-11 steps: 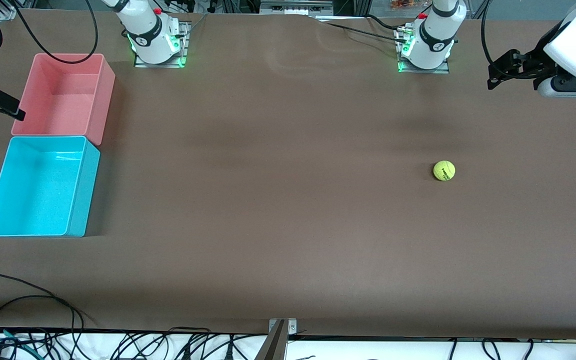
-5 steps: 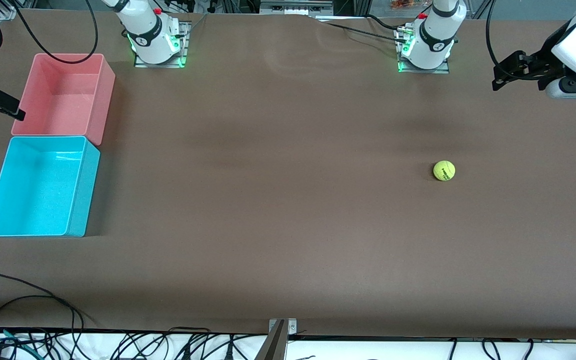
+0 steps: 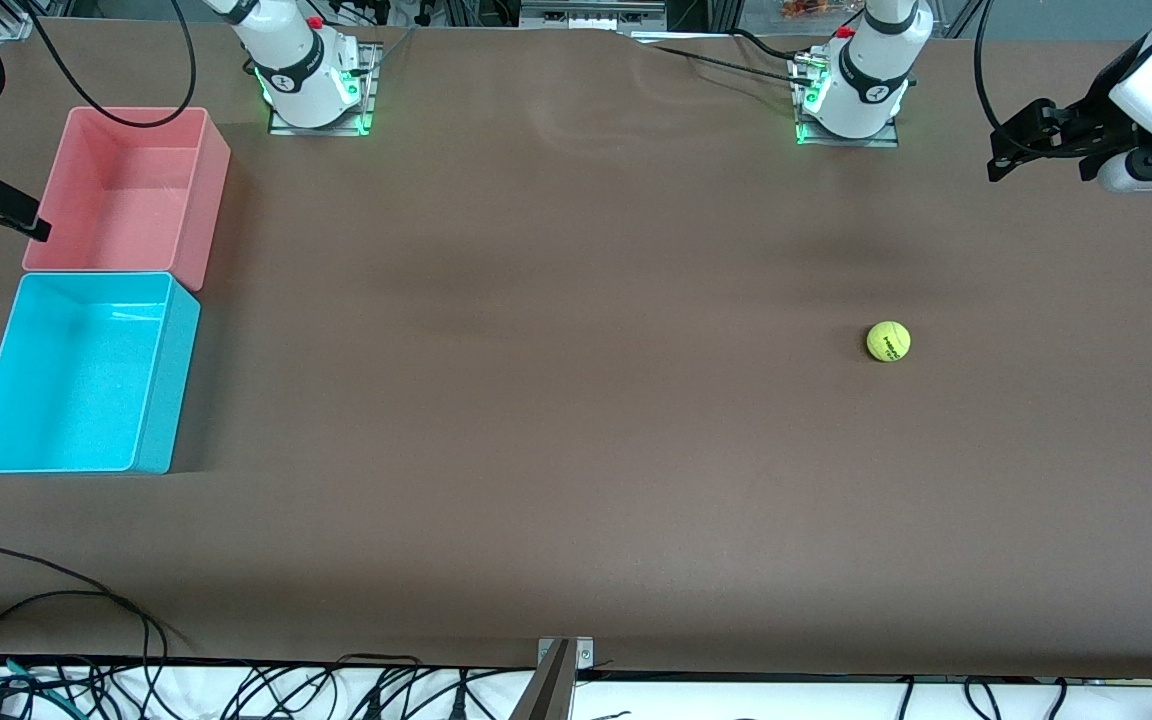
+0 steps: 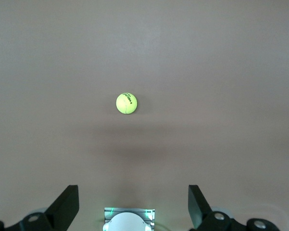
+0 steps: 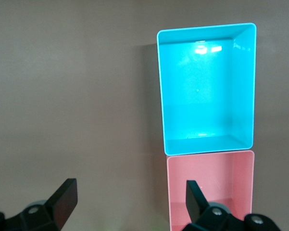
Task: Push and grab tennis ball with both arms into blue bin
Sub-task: 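Move the left gripper out and down toward the tennis ball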
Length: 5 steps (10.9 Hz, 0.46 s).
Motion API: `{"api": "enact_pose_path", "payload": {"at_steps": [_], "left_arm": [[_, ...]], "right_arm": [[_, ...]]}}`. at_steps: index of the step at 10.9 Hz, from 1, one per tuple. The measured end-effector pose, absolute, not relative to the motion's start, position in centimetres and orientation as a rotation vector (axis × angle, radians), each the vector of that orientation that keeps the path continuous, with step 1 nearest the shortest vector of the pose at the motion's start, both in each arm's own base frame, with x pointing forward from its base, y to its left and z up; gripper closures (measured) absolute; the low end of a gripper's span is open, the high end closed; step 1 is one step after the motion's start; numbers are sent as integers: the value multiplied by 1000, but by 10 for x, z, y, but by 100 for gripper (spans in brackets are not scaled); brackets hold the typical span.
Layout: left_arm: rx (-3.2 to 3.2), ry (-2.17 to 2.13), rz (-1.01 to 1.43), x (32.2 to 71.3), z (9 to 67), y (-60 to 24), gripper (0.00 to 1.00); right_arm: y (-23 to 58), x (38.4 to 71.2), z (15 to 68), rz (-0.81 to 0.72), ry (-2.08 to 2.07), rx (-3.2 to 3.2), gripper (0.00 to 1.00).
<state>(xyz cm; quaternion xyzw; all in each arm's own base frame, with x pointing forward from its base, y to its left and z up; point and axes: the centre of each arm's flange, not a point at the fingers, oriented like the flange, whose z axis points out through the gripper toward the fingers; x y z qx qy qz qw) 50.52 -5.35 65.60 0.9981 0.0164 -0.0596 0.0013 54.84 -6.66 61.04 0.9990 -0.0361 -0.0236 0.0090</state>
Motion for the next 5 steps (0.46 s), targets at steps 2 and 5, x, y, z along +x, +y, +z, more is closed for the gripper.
{"api": "enact_pose_path", "payload": {"at_steps": [2, 5], "left_arm": [[3135, 69, -180, 497, 653, -48, 0], [3136, 89, -193, 493, 648, -42, 0]], "right_arm": [[-67, 549, 610, -75, -113, 3121, 0], [-67, 549, 610, -75, -113, 3121, 0]]}}
